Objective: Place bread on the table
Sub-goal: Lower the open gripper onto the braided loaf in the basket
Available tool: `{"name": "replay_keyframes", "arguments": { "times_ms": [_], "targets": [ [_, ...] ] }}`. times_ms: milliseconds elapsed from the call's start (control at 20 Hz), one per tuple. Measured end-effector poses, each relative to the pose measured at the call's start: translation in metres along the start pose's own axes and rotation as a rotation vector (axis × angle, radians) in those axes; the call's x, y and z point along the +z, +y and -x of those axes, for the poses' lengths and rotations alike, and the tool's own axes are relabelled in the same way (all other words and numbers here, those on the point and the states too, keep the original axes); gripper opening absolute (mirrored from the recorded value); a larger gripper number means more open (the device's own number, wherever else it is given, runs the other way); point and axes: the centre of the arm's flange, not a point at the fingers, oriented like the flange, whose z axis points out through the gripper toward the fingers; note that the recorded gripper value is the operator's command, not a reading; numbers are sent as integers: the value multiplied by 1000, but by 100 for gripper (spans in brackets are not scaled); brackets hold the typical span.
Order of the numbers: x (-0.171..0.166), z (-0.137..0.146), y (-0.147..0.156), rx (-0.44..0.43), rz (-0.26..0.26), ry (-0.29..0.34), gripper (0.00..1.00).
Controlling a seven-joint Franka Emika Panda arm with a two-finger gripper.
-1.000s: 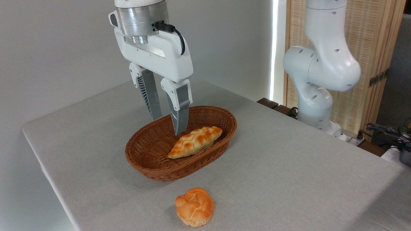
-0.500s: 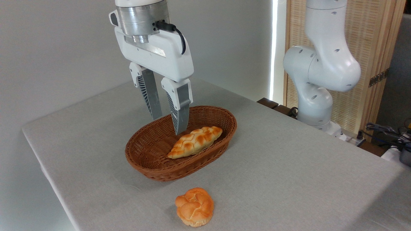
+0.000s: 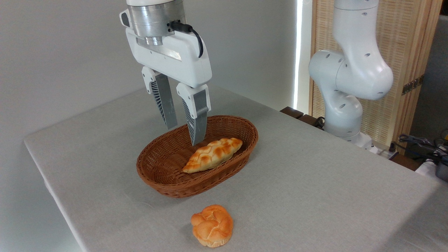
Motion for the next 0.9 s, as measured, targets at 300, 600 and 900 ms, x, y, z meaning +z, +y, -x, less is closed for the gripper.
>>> {"name": "replay_keyframes", "arguments": {
  "times_ms": [300,600,900],
  "targets": [
    [13,12,28,23,27,-29,100],
    [59,17,75,82,26,-40,100],
    [113,9,117,131,90,-55,100]
  ]
}}
